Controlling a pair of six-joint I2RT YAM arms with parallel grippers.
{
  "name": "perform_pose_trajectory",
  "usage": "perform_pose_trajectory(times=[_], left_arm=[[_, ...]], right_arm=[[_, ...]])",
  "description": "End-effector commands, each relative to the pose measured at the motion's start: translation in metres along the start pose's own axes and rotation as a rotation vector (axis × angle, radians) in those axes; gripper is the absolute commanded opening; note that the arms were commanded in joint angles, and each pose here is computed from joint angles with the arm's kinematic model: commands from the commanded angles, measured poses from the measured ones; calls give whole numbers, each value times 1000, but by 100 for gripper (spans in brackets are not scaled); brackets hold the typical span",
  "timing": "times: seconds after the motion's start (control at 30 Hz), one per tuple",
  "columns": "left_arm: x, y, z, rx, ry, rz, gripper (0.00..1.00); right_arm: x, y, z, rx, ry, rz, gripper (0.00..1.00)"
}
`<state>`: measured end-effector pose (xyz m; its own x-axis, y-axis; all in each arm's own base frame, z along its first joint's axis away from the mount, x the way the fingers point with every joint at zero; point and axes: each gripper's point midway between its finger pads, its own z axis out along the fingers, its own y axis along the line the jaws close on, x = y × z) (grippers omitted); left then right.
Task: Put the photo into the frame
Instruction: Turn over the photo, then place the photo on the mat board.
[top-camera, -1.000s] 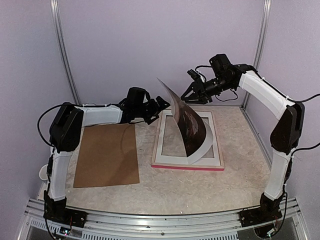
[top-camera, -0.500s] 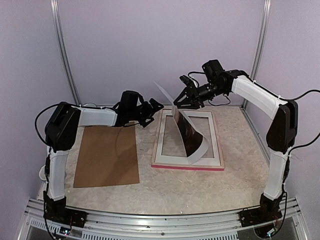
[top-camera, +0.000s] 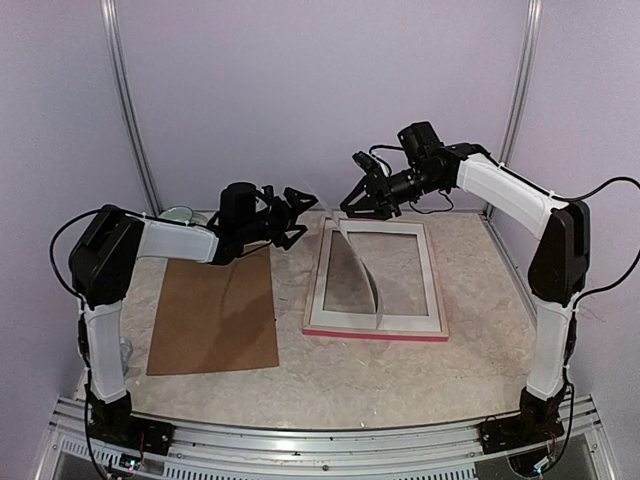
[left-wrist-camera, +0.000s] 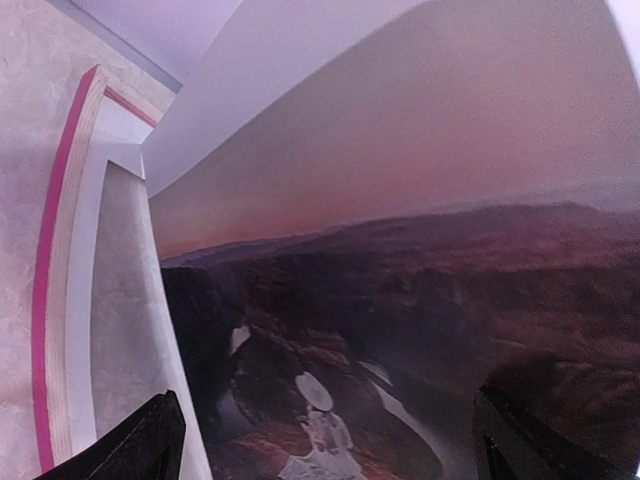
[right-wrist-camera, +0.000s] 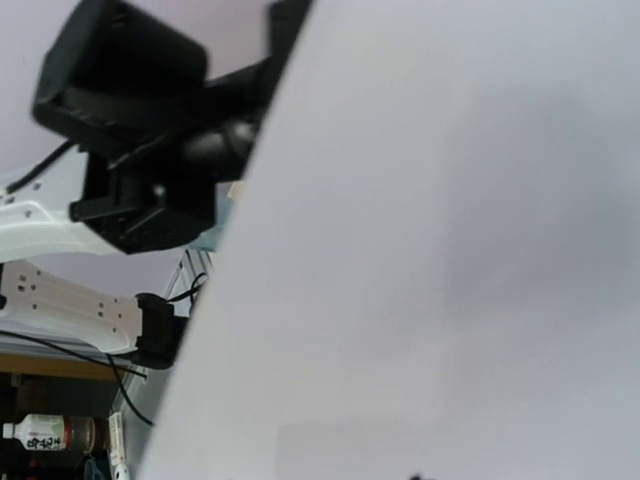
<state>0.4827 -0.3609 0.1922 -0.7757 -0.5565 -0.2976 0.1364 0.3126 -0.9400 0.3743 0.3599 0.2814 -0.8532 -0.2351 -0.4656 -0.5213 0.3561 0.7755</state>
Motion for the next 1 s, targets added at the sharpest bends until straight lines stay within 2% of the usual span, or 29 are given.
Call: perform_pose_trajectory(times=[0.0,0.67,0.97], left_arm=[[-10,-52,-18,131,-34,29,99],[-15,-69,-38,181,-54,42,99],[1,-5,-51,35,-21,-6,99]], right_arm=[[4,-4,12,-26,22,7,37],[28,-59,57,-37,79,90,36],[41,-71,62,-31,87,107,36]])
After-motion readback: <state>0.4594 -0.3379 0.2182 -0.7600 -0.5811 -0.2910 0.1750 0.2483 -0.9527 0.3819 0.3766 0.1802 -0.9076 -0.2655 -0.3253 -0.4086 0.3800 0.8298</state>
